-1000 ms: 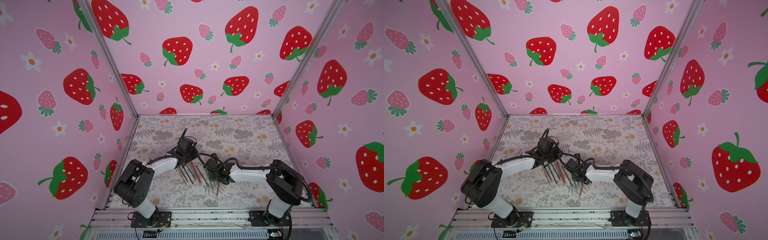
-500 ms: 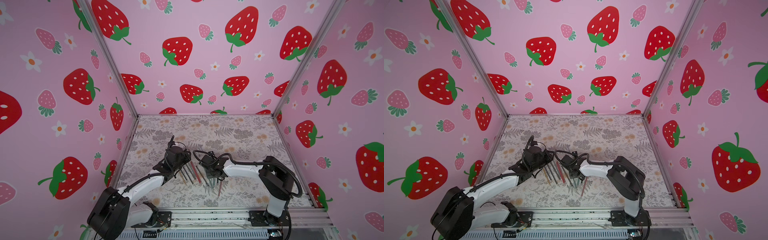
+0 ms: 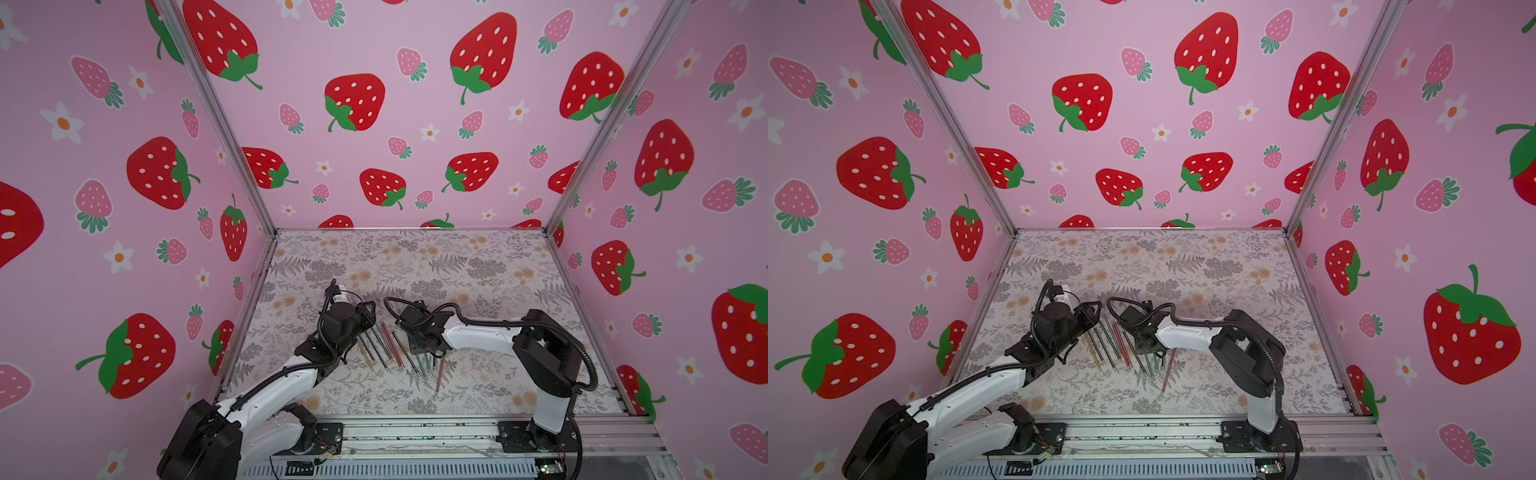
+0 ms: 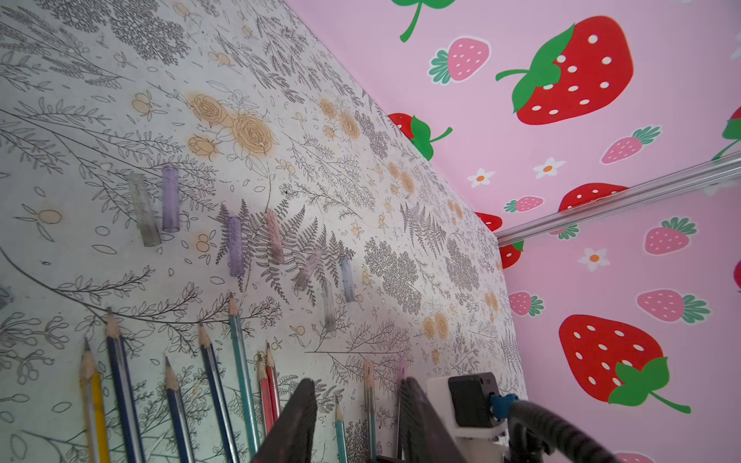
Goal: Remove the protective cover of the pencils
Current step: Pick up the pencil from the center of the board, then remove the protective sleeve from the pencil.
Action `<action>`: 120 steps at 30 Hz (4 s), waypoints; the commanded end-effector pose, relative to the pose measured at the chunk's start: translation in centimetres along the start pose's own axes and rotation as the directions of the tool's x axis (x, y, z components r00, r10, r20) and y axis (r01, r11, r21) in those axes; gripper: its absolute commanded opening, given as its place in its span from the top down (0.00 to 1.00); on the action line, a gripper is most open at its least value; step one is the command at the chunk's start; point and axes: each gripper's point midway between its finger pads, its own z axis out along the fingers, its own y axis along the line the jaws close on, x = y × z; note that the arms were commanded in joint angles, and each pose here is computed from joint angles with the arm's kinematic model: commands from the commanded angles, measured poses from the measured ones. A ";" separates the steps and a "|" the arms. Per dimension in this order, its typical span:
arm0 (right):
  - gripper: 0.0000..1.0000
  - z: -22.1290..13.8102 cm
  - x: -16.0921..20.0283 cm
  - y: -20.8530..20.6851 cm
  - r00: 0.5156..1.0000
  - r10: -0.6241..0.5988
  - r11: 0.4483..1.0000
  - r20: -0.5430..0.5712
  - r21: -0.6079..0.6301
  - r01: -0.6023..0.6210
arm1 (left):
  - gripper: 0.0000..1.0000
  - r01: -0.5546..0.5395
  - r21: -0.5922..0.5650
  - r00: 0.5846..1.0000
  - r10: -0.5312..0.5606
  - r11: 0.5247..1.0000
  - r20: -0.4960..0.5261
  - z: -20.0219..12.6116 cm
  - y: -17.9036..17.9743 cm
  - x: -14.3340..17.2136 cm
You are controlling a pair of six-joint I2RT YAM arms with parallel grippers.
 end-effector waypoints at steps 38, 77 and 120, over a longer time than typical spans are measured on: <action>1.00 -9.2 -1.4 0.5 0.934 -0.040 0.976 0.356 -0.188 0.113 | 0.62 -0.054 0.329 0.970 0.128 0.943 -0.206 1.3 -9.4 5.3; 1.00 -12.1 -0.5 2.8 0.893 -0.080 0.962 0.443 -0.202 0.187 | 0.83 -0.047 0.302 0.957 0.130 0.952 -0.260 2.9 -9.7 8.4; 1.00 -10.7 -0.1 3.4 0.893 -0.100 0.960 0.438 -0.193 0.202 | 1.00 -0.035 0.261 0.967 0.098 0.965 -0.233 2.2 -9.2 7.3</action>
